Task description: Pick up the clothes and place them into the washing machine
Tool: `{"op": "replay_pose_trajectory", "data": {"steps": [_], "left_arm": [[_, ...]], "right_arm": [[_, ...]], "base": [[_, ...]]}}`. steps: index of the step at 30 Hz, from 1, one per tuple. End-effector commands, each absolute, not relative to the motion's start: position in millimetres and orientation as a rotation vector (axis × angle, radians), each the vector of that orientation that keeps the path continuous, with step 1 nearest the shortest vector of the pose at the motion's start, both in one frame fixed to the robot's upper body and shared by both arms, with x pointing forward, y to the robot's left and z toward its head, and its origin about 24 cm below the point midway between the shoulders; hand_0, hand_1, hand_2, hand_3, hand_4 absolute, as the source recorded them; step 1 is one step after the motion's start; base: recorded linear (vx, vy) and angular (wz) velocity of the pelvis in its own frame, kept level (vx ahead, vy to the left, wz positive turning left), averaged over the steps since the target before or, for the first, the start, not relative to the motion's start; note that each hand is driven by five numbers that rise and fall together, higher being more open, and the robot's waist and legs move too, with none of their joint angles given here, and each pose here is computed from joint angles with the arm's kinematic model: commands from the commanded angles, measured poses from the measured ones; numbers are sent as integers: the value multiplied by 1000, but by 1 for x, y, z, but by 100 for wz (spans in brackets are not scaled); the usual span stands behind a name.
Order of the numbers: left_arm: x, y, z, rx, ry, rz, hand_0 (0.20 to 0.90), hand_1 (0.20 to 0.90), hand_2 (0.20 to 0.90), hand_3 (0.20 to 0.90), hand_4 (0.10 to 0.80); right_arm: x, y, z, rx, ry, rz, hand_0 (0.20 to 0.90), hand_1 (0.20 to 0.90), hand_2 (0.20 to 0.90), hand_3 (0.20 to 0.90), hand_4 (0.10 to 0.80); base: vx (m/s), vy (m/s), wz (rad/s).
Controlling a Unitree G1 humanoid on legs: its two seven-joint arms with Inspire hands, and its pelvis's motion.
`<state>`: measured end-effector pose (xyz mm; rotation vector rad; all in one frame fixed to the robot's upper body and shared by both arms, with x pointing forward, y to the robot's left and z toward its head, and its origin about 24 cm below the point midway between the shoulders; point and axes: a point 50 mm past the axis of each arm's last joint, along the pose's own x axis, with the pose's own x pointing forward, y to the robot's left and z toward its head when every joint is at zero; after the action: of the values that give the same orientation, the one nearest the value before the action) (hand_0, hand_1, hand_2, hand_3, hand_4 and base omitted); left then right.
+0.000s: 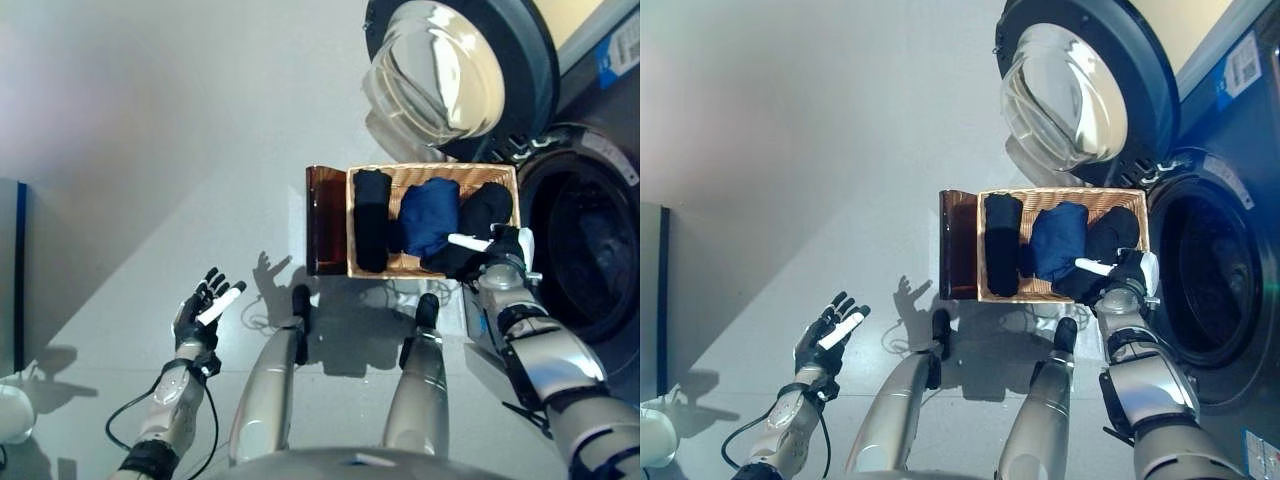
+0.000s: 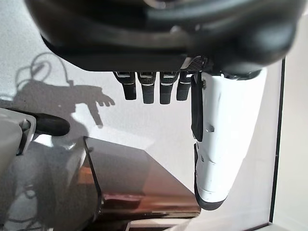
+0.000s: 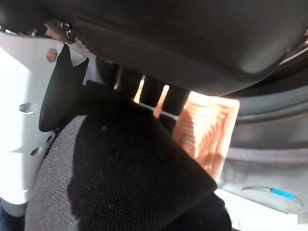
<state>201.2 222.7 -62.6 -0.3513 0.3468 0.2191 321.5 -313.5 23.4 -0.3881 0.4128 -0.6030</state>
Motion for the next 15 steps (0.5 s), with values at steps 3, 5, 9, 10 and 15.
{"op": "replay_pose_trajectory", "data": {"steps": [3, 5, 9, 10, 15], "left_arm": [[200, 253, -48, -309, 243, 286, 900, 900, 900, 900, 800], [199, 251, -51, -317, 254, 288, 900, 900, 900, 900, 800], [199, 251, -50, -312, 252, 276, 900, 900, 900, 900, 800], [200, 252, -49, -311, 247, 277, 900, 900, 900, 900, 800], [201, 248, -52, -321, 254, 285, 900, 900, 900, 900, 800]], "right_arm": [[327, -336, 61, -348, 217, -652, 200, 200, 200, 200, 300], [324, -337, 57, -239, 202, -678, 200, 200, 200, 200, 300], [323, -340, 56, -304, 226, -665, 200, 200, 200, 200, 300], [322, -340, 56, -313, 228, -661, 200, 200, 200, 200, 300], [323, -334, 55, -200, 180, -675, 200, 200, 200, 200, 300]], "base": [[3, -4, -1], [19, -17, 1], [0, 0, 0], [0, 0, 0], [0, 0, 0]]}}
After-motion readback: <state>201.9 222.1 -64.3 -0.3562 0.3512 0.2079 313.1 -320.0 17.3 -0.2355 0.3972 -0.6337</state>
